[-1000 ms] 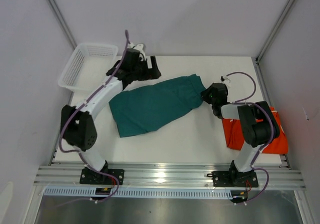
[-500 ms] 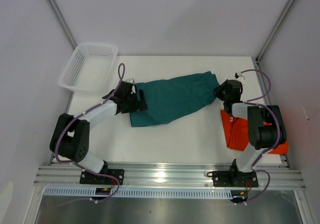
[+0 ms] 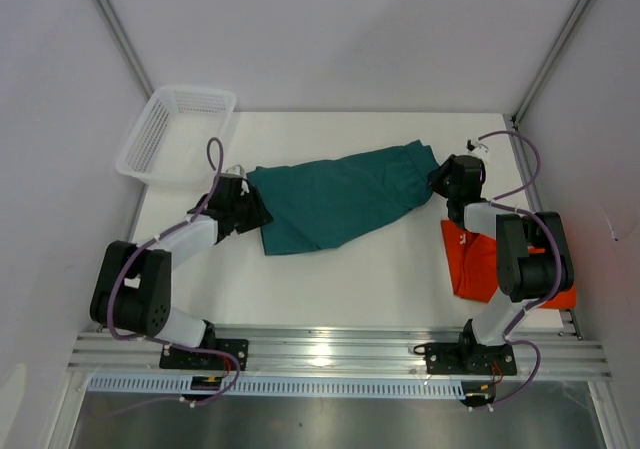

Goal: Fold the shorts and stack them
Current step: Fold the shorts

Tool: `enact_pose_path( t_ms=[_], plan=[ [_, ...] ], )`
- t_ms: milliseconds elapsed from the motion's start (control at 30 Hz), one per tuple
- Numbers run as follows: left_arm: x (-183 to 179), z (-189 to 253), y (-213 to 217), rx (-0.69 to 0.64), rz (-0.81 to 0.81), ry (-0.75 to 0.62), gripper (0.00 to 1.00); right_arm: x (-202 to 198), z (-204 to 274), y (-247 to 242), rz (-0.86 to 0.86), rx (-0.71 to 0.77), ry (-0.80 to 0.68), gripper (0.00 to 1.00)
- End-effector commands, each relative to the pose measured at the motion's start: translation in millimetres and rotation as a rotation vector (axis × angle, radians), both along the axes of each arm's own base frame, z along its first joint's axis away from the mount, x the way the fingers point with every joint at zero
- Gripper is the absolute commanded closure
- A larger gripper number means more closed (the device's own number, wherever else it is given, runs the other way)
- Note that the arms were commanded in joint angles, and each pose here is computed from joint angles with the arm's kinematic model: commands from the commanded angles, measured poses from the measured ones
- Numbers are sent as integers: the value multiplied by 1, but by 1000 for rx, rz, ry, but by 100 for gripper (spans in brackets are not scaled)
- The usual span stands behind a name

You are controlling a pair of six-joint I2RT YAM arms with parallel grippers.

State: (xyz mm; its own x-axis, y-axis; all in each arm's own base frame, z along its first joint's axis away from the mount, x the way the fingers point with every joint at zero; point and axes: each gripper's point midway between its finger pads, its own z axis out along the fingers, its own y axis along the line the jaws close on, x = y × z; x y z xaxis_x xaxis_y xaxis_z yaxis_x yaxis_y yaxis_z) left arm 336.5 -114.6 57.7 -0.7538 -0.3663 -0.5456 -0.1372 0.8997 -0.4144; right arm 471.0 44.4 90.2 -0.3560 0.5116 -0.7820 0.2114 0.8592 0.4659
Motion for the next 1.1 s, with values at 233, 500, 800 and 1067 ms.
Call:
enact_pose_path(
  t_ms=[233, 500, 800, 1067],
  plan=[
    [18, 37, 0, -36, 52, -121, 62, 15, 42, 1, 9, -41, -101, 100],
    [47, 111, -60, -114, -38, -259, 63, 14, 42, 7, 18, -52, -106, 100],
    [107, 89, -177, -448, -154, -225, 74, 13, 39, 11, 25, -47, -103, 100],
    [133, 31, -225, -475, -138, -115, 94, 14, 38, 12, 23, -40, -102, 100]
  ],
)
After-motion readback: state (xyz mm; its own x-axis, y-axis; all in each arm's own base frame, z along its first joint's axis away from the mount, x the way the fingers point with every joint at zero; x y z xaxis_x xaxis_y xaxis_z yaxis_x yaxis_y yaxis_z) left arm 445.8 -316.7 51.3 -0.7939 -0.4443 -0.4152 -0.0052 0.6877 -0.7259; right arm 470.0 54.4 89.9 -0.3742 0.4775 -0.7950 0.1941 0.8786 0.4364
